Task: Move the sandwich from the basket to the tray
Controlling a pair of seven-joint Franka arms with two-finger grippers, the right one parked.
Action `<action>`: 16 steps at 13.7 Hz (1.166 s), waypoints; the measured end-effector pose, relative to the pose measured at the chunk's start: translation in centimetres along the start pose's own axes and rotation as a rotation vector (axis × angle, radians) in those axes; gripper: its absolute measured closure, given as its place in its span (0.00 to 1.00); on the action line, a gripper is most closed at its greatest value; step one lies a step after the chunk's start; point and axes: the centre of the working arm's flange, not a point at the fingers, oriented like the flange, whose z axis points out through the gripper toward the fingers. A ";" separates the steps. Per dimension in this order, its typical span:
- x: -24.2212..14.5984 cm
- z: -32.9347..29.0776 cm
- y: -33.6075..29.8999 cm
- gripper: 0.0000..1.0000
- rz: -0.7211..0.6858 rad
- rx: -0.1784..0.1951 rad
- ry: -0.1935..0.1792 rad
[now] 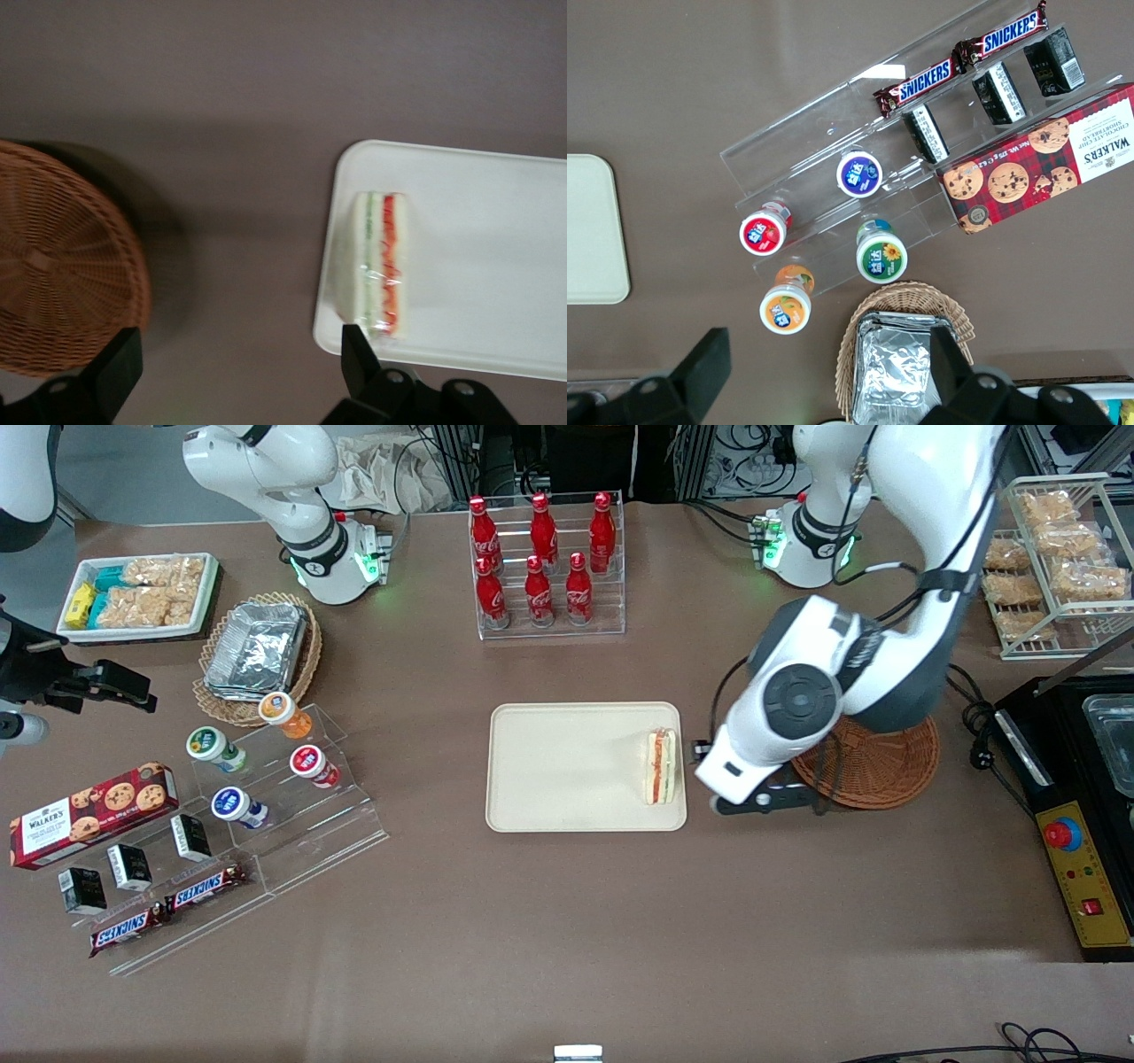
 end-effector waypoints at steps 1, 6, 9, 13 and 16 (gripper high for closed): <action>0.1 -0.6 -2.0 0.00 0.008 0.007 0.008; 0.1 -3.5 -11.1 0.00 0.059 0.045 0.053; 0.1 -6.0 -16.1 0.00 0.105 0.046 0.083; -0.3 -8.5 -20.8 0.00 0.132 -0.015 0.113; -0.5 -9.7 -25.0 0.00 0.145 -0.069 0.136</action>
